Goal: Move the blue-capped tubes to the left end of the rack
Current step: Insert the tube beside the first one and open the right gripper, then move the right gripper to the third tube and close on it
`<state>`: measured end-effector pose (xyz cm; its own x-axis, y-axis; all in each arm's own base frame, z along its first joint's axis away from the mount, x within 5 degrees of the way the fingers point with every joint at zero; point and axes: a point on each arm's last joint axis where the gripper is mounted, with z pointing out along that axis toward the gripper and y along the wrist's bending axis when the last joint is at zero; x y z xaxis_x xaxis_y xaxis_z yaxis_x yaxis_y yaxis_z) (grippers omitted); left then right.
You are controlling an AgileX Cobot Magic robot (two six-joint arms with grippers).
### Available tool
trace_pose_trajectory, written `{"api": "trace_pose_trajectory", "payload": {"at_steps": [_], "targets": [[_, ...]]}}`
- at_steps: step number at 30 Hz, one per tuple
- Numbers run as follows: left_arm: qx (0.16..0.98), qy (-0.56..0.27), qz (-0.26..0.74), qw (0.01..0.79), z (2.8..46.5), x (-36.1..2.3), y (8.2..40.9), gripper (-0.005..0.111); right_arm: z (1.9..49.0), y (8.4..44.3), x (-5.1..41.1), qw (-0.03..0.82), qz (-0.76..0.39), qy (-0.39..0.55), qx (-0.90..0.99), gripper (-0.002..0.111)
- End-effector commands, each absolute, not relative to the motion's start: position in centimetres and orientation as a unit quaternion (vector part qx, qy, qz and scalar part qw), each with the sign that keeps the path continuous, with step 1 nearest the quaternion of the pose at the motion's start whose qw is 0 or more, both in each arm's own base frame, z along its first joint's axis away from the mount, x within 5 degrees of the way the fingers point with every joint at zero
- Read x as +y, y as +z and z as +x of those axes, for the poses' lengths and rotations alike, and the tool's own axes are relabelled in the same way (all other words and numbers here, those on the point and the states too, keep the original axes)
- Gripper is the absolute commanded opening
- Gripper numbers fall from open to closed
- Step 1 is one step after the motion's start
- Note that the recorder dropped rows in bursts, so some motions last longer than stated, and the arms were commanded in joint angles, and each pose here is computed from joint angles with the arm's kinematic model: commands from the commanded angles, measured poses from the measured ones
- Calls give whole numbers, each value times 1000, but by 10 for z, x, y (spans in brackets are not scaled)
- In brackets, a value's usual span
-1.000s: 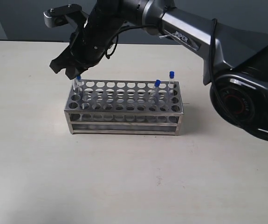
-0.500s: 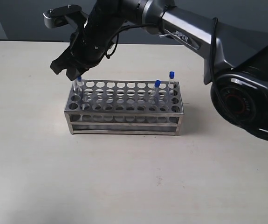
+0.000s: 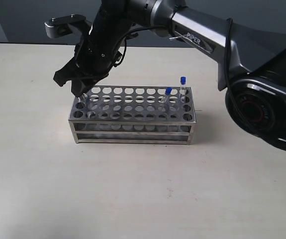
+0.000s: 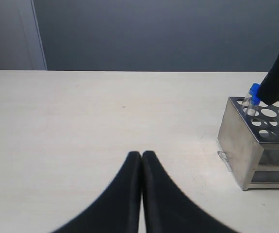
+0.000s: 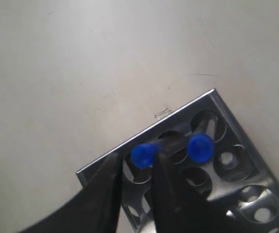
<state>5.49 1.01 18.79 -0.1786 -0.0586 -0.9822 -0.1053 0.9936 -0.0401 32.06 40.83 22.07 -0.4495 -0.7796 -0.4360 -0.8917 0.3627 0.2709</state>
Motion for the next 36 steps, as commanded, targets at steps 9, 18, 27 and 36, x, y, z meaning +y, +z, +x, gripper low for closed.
{"api": "trace_pose_trajectory", "payload": {"at_steps": [9, 18, 27, 36], "targets": [[764, 14, -52, 643, 55, 9, 190, 1, 314, 258, 398, 136, -499, 237, 822, 39], [764, 14, -52, 643, 55, 9, 190, 1, 314, 305, 352, 205, -446, 89, 867, 39], [763, 15, -50, 644, 55, 9, 190, 1, 305, 253, 291, 117, -401, -50, 907, 39], [764, 15, -51, 643, 55, 10, 190, 1, 320, 244, 277, 118, -362, -7, 924, 39]]}}
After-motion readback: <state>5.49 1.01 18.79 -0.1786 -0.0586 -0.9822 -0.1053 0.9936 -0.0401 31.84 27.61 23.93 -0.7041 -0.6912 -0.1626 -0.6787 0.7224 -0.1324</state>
